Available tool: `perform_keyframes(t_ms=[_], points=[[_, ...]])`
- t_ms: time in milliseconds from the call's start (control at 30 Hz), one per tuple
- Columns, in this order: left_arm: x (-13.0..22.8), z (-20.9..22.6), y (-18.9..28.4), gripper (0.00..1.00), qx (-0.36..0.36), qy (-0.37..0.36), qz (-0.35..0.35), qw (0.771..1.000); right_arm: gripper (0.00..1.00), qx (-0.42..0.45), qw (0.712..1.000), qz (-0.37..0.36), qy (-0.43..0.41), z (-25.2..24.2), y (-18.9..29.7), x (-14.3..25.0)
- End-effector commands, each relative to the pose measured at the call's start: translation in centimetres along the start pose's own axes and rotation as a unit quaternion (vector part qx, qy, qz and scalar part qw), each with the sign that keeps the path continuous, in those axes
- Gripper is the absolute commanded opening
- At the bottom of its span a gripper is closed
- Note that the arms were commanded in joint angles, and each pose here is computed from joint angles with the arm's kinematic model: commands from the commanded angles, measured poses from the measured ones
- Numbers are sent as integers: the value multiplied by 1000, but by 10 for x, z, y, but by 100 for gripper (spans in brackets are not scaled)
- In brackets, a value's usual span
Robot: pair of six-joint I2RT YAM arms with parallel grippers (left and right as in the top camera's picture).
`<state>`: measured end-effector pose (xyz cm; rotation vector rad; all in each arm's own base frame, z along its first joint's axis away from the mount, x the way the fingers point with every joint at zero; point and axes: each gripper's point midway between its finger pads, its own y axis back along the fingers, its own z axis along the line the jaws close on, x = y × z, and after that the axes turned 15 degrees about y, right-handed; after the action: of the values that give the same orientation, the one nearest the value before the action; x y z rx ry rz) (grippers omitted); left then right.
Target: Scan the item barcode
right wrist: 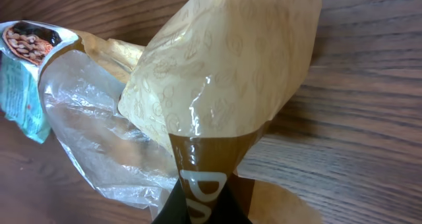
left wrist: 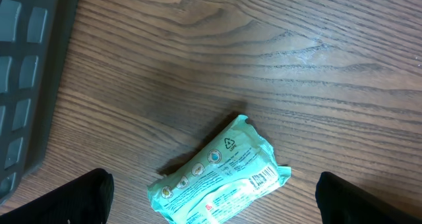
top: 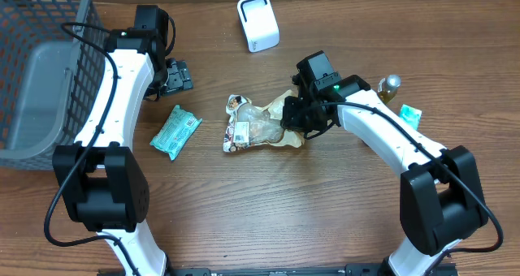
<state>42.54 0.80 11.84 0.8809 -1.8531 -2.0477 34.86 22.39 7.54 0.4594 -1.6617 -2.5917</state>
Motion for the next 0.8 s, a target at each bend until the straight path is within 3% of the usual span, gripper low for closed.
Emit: perform_keyframes(t_ms=[0, 167, 400, 567, 767], points=[[-5, -2, 2, 100, -1, -8, -9, 1000, 4, -31, 999, -7, 7, 13, 9, -2], [-5, -2, 2, 100, -1, -8, -9, 1000, 4, -46, 999, -11, 13, 19, 10, -5], [-5, -2, 2, 100, -1, -8, -9, 1000, 4, -41, 991, -65, 109, 39, 51, -42], [-5, -2, 2, 100, -1, -8, -9, 1000, 4, 44, 979, -121, 157, 41, 109, -80], [-5, -2, 2, 100, -1, -8, -9, 1000, 4, 168, 935, -207, 234, 31, 169, -127]])
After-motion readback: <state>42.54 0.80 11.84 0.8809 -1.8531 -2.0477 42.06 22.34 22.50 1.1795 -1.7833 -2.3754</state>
